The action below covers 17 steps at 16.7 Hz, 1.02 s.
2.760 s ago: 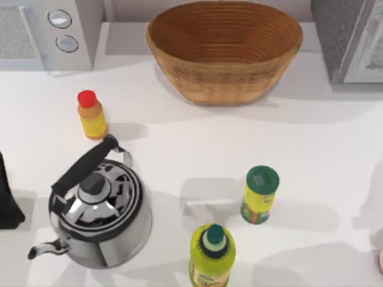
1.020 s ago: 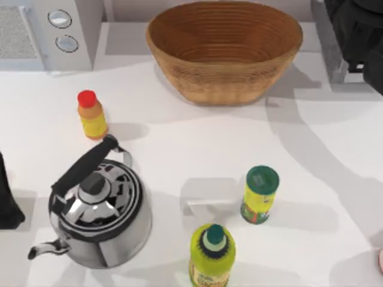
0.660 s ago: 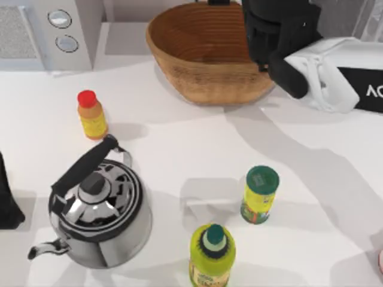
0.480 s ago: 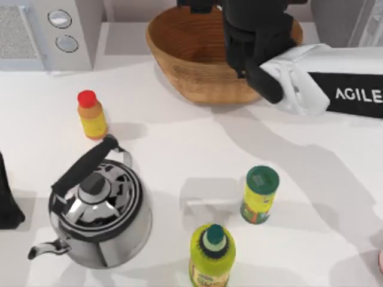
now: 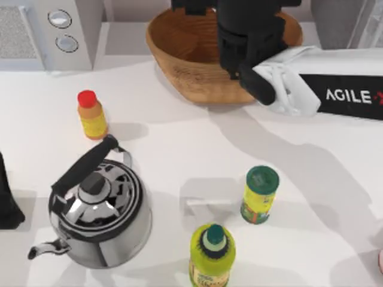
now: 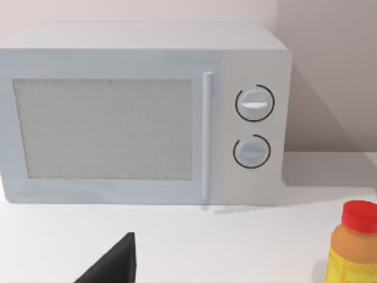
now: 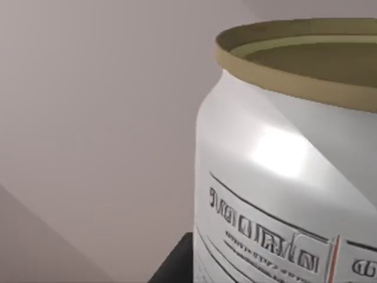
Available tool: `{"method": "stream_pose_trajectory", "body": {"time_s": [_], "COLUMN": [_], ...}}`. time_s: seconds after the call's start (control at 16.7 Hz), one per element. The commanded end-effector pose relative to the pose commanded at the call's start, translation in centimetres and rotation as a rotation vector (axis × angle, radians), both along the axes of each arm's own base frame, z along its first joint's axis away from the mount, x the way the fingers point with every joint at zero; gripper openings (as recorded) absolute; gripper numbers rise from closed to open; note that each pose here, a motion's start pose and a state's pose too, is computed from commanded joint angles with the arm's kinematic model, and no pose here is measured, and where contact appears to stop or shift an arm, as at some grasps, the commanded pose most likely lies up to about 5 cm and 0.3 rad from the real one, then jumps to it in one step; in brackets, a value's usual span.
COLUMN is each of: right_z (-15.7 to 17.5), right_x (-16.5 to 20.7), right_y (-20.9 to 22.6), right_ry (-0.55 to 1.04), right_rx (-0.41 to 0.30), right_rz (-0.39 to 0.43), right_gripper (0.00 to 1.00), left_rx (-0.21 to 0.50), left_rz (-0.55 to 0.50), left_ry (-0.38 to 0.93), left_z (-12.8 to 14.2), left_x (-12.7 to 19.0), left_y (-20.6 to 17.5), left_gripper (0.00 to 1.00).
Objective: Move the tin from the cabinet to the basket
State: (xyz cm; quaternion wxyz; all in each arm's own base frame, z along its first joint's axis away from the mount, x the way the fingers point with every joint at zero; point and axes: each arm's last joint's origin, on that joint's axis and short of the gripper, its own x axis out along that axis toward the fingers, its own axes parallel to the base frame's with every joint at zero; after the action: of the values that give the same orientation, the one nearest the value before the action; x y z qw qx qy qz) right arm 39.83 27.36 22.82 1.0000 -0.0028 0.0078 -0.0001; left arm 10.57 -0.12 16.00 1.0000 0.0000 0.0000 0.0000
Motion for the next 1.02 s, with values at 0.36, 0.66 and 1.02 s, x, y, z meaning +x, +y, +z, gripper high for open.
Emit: {"method": "stream_pose_trajectory", "body": {"time_s": [0.36, 0.66, 1.02], "right_z": [-0.6, -0.6, -0.6], "right_x": [2.1, 2.1, 2.1], "right_y": [0.2, 0.2, 0.2], "right_ry": [-0.010, -0.010, -0.010], "right_rx": [0.005, 0.005, 0.005], "right_rz": [0.002, 0.002, 0.002], "right_gripper": [0.00, 0.15, 0.60], "left_rx": [0.000, 0.000, 0.000], "left_rz": [0.000, 0.000, 0.000], "left_ry": [0.000, 0.000, 0.000], "left_z": [0.0, 0.0, 0.0], "left_x": [0.0, 0.0, 0.0], "left_y": [0.0, 0.0, 0.0], "left_gripper": [1.00, 1.00, 1.00]}}
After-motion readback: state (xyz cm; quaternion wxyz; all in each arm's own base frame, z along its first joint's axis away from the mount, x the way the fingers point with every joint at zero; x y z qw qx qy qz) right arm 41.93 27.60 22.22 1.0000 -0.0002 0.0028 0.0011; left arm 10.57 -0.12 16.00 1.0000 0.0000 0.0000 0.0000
